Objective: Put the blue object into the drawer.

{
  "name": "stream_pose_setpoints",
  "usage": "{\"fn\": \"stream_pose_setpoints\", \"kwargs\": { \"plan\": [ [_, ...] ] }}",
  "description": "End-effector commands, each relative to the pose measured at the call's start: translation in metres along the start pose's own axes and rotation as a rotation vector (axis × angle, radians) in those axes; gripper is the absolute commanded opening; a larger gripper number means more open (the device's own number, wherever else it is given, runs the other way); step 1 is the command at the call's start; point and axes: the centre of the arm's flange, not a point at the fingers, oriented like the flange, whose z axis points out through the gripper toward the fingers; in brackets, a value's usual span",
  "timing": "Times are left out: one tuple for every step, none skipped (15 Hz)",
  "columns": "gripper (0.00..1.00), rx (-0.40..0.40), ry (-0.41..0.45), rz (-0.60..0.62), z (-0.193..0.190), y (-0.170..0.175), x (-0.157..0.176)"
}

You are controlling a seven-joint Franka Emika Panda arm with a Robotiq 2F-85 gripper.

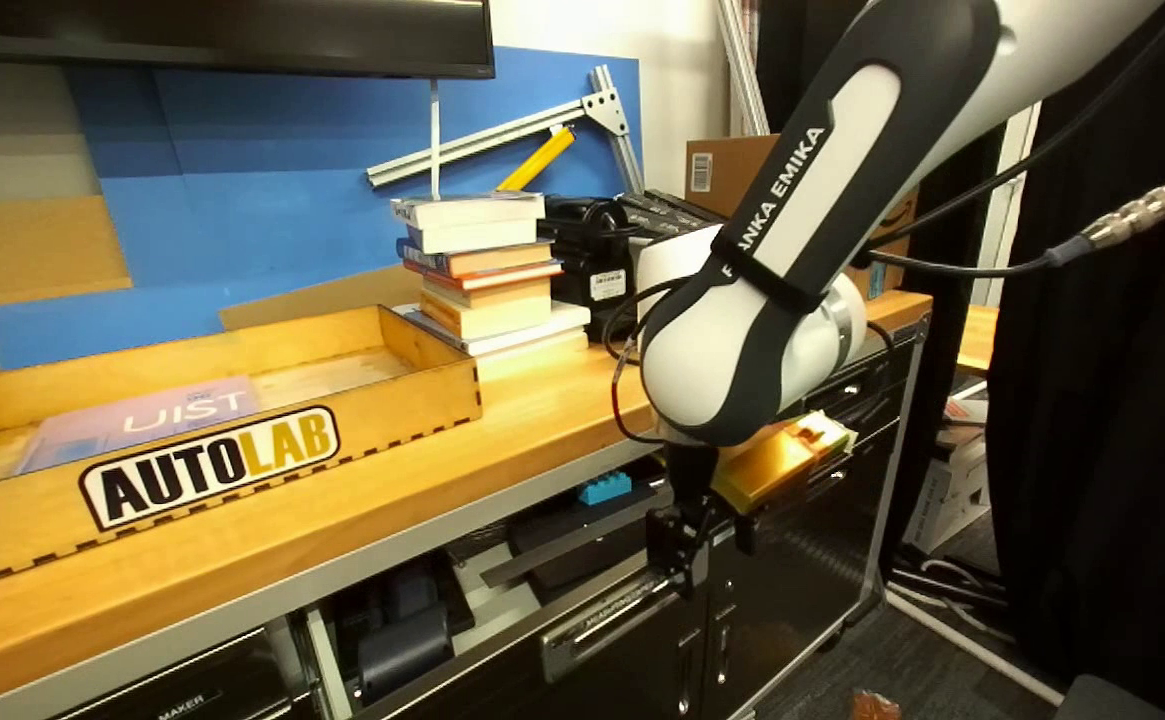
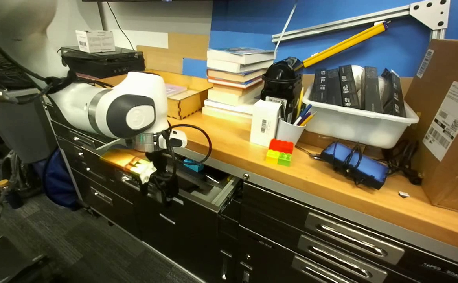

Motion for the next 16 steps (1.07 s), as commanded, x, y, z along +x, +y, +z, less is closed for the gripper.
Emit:
{"fn": "stream_pose_setpoints", "kwargs": {
  "plan": [
    [1.0,-0.007,0.053,-0.007,0.003,-0.02,0.043],
    [1.0,-0.008,0.062,-0.008,0.002,-0.025,0.051],
    [1.0,-0.011,0.073,-0.005,0.001,-0.029,0.057],
    [1.0,-0.011,0.088,-0.004,-0.002,-0.033,0.065],
    [1.0,-0.013,0.101,-0.004,-0.003,-0.038,0.073],
    [1.0,-0.015,0.113,-0.005,-0.005,-0.042,0.08],
    [1.0,-0.016,0.12,-0.006,-0.006,-0.047,0.087],
    [1.0,-0.015,0.128,-0.007,-0.008,-0.051,0.094],
    [1.0,-0.017,0.136,-0.007,-0.009,-0.055,0.1],
    [1.0,-0.014,0.142,-0.006,-0.011,-0.06,0.107],
    [1.0,-0.015,0.152,-0.004,-0.012,-0.064,0.112],
    [1.0,-0.016,0.165,-0.003,-0.014,-0.069,0.117],
    [1.0,-0.023,0.182,-0.001,-0.015,-0.074,0.121],
    [1.0,-0.021,0.195,0.004,-0.017,-0.078,0.124],
    [1.0,-0.022,0.207,0.01,-0.018,-0.081,0.126],
    [1.0,-0.025,0.215,0.02,-0.018,-0.084,0.125]
  ]
}}
